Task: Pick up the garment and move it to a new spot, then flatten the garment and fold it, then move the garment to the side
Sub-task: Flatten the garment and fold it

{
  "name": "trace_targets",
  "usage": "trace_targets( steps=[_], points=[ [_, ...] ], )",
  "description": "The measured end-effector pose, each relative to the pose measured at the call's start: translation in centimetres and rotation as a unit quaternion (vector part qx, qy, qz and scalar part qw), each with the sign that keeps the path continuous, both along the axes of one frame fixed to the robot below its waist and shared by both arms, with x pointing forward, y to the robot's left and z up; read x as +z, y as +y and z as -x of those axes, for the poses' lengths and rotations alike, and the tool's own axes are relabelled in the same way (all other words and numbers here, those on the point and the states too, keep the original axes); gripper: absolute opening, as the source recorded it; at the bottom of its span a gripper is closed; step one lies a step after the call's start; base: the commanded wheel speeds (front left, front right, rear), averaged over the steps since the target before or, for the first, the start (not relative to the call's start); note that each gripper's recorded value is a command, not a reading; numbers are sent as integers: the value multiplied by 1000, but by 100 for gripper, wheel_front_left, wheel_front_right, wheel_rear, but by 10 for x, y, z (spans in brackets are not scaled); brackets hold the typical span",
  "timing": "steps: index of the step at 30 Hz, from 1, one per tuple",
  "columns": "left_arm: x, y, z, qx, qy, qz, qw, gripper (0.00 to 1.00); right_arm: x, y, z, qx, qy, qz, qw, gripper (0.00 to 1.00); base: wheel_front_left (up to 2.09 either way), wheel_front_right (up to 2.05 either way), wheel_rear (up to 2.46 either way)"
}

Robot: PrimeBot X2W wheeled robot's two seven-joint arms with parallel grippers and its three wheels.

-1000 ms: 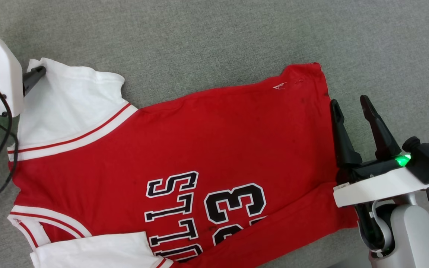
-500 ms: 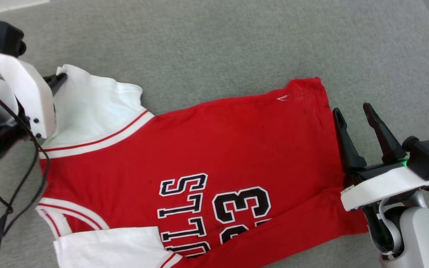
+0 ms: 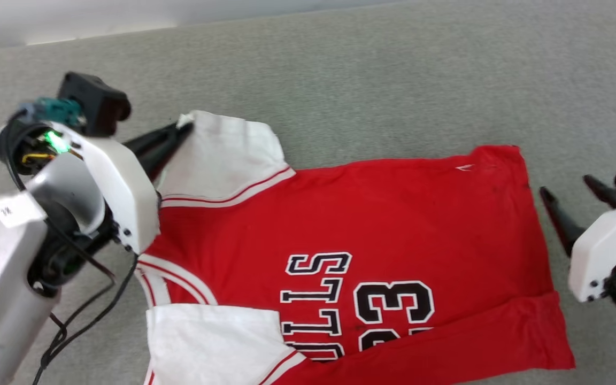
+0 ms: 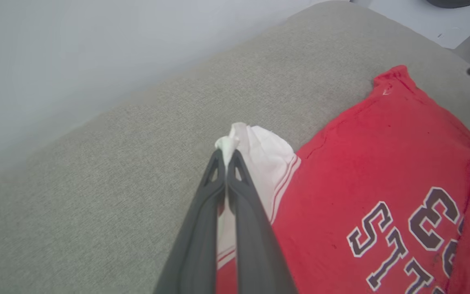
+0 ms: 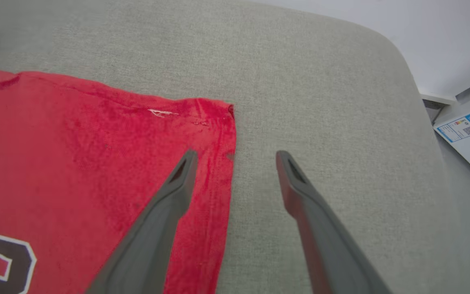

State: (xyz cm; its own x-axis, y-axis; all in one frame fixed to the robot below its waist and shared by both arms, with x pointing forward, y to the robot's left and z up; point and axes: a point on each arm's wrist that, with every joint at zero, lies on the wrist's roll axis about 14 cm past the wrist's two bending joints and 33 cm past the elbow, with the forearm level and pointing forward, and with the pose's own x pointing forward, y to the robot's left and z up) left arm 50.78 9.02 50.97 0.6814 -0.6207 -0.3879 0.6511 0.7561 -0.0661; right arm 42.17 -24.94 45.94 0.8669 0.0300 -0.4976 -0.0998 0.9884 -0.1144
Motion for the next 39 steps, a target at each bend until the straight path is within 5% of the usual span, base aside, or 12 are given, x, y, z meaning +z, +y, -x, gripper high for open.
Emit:
trace_targets(
  steps=[15, 31, 34, 39],
  points=[
    [4, 11, 43, -4, -10, 12, 1000, 0, -35, -6, -38, 23, 226, 60, 972, 100, 0, 0, 0],
    [-23, 22, 56, 12, 19, 1, 1000, 0, -105, 14, -56, 63, 314, 89, 943, 100, 0, 0, 0],
    [-26, 23, 57, 14, 23, 0, 1000, 0, -108, 16, -57, 67, 309, 83, 945, 5, 0, 0, 0],
    [-24, 28, 60, 23, 20, -1, 1000, 0, -101, 23, -58, 79, 278, 73, 955, 0, 0, 0, 0]
  ],
)
